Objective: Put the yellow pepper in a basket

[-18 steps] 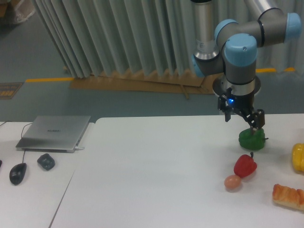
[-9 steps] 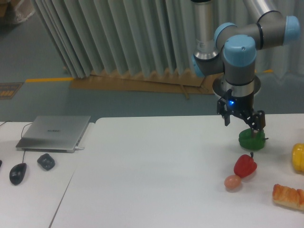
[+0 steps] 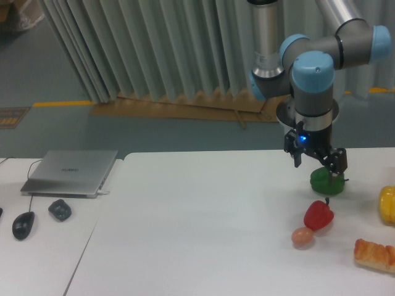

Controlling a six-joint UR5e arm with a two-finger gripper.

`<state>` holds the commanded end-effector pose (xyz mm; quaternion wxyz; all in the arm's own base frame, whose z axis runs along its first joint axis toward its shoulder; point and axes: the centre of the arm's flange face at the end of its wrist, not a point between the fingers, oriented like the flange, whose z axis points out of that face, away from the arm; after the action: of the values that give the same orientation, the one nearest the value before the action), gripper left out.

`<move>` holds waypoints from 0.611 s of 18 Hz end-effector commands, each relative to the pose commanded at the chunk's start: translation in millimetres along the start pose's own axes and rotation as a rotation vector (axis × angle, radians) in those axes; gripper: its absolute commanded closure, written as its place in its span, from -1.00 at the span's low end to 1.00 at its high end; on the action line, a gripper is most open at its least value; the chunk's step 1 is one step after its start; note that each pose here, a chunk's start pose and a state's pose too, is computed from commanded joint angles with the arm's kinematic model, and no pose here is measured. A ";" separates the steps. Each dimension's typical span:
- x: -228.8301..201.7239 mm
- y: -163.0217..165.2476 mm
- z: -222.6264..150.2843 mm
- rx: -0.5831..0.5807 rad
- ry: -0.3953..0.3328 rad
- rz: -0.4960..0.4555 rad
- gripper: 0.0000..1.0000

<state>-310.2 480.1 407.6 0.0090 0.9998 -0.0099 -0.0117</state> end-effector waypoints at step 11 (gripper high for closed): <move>-1.5 2.3 3.8 -0.039 -0.025 0.041 -1.00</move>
<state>-311.9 477.7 403.9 0.0287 0.9988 -0.0305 -0.0241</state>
